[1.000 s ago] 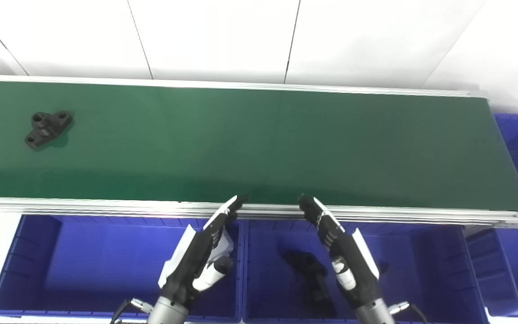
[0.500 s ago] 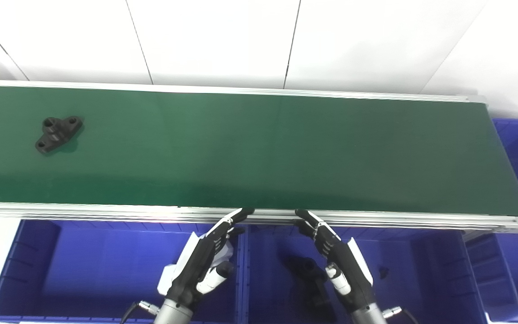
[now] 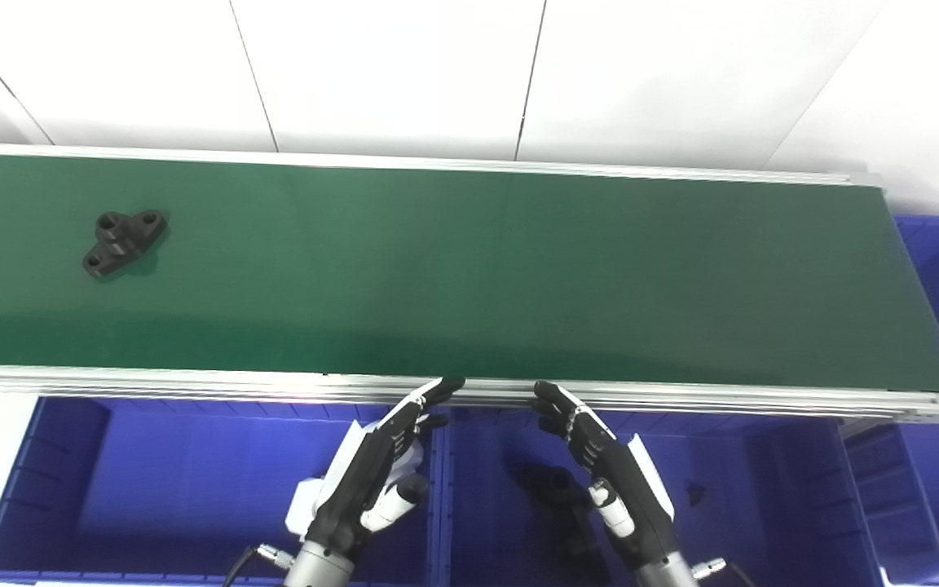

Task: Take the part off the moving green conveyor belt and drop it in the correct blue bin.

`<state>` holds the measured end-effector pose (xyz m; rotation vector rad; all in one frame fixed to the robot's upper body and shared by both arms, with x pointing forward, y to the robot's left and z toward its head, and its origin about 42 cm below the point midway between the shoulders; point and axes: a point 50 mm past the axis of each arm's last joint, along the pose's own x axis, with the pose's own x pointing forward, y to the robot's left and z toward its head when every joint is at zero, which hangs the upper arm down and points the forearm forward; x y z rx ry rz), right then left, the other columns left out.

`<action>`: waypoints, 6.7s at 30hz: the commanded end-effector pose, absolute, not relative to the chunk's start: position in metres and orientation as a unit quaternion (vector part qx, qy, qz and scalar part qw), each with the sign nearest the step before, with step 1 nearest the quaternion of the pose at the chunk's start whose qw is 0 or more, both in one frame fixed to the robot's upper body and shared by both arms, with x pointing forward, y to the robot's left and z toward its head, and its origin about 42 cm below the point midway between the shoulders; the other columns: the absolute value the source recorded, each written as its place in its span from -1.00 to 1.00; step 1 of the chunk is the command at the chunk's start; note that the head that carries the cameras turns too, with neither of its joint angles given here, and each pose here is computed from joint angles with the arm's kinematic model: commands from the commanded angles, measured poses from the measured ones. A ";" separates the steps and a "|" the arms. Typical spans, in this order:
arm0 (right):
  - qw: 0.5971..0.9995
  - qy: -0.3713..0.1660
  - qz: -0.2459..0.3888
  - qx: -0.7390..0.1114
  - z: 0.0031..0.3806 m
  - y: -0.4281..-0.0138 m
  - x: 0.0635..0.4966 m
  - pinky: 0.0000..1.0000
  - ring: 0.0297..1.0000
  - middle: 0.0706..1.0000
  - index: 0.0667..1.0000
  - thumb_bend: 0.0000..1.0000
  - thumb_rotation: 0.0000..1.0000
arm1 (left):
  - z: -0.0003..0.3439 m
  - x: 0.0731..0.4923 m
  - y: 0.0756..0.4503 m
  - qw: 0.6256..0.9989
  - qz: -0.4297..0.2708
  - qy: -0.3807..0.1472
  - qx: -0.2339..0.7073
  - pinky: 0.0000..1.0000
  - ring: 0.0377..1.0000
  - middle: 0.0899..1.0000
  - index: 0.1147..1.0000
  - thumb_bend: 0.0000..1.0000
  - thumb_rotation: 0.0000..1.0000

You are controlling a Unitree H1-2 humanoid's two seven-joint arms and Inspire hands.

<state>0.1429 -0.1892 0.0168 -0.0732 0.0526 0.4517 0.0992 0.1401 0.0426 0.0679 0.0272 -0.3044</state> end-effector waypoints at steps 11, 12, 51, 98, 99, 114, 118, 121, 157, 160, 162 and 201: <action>0.972 0.008 0.232 -0.028 0.013 -0.197 0.152 0.78 0.84 0.85 0.75 1.00 0.90 | 0.037 0.111 0.126 0.987 -0.156 -0.015 0.034 0.56 0.72 0.69 0.58 0.73 0.91; 0.972 0.009 0.232 -0.026 0.012 -0.198 0.153 0.78 0.84 0.85 0.75 1.00 0.89 | 0.036 0.112 0.125 0.987 -0.156 -0.015 0.036 0.55 0.72 0.69 0.58 0.73 0.92; 0.973 0.020 0.230 -0.025 0.007 -0.215 0.155 0.84 0.93 0.92 0.90 1.00 0.86 | 0.032 0.115 0.109 0.988 -0.150 -0.008 0.038 0.45 0.64 0.61 0.50 0.81 0.97; 0.929 -0.254 0.252 -0.095 0.146 -0.226 0.263 1.00 0.97 0.89 0.91 0.94 0.68 | 0.033 0.124 0.102 0.986 -0.159 -0.013 0.037 0.45 0.66 0.62 0.53 0.79 0.98; 0.926 -0.260 0.255 -0.097 0.149 -0.224 0.270 1.00 0.96 0.90 0.90 0.92 0.66 | 0.033 0.124 0.102 0.987 -0.158 -0.014 0.036 0.45 0.65 0.62 0.52 0.80 0.98; 0.898 -0.299 0.267 -0.178 0.188 -0.204 0.356 0.86 0.95 0.85 0.78 1.00 0.49 | 0.033 0.125 0.100 0.986 -0.161 -0.018 0.034 0.45 0.66 0.62 0.52 0.78 0.98; 0.890 -0.305 0.270 -0.206 0.195 -0.195 0.371 0.83 0.87 0.81 0.80 1.00 0.51 | 0.033 0.127 0.098 0.986 -0.160 -0.020 0.033 0.45 0.65 0.61 0.51 0.76 0.97; 0.883 -0.310 0.276 -0.220 0.199 -0.187 0.379 0.82 0.84 0.80 0.80 1.00 0.51 | 0.032 0.127 0.096 0.986 -0.161 -0.019 0.031 0.45 0.65 0.61 0.51 0.76 0.96; 0.752 -0.383 0.348 -0.409 0.228 -0.070 0.439 0.91 0.67 0.67 0.79 1.00 0.45 | 0.034 0.131 0.076 0.985 -0.169 -0.024 0.018 0.46 0.65 0.62 0.51 0.80 0.97; 0.740 -0.389 0.352 -0.421 0.227 -0.064 0.438 0.96 0.68 0.66 0.78 1.00 0.46 | 0.033 0.131 0.073 0.985 -0.169 -0.024 0.016 0.46 0.65 0.63 0.52 0.81 0.96; 0.737 -0.388 0.356 -0.424 0.225 -0.060 0.438 0.99 0.68 0.66 0.77 1.00 0.46 | 0.034 0.132 0.071 0.985 -0.169 -0.024 0.015 0.46 0.65 0.62 0.52 0.82 0.96; 0.728 -0.309 0.387 -0.474 0.177 -0.024 0.460 1.00 0.85 0.73 0.80 1.00 0.43 | 0.045 0.126 0.045 0.986 -0.166 -0.030 0.011 0.41 0.63 0.61 0.51 0.81 1.00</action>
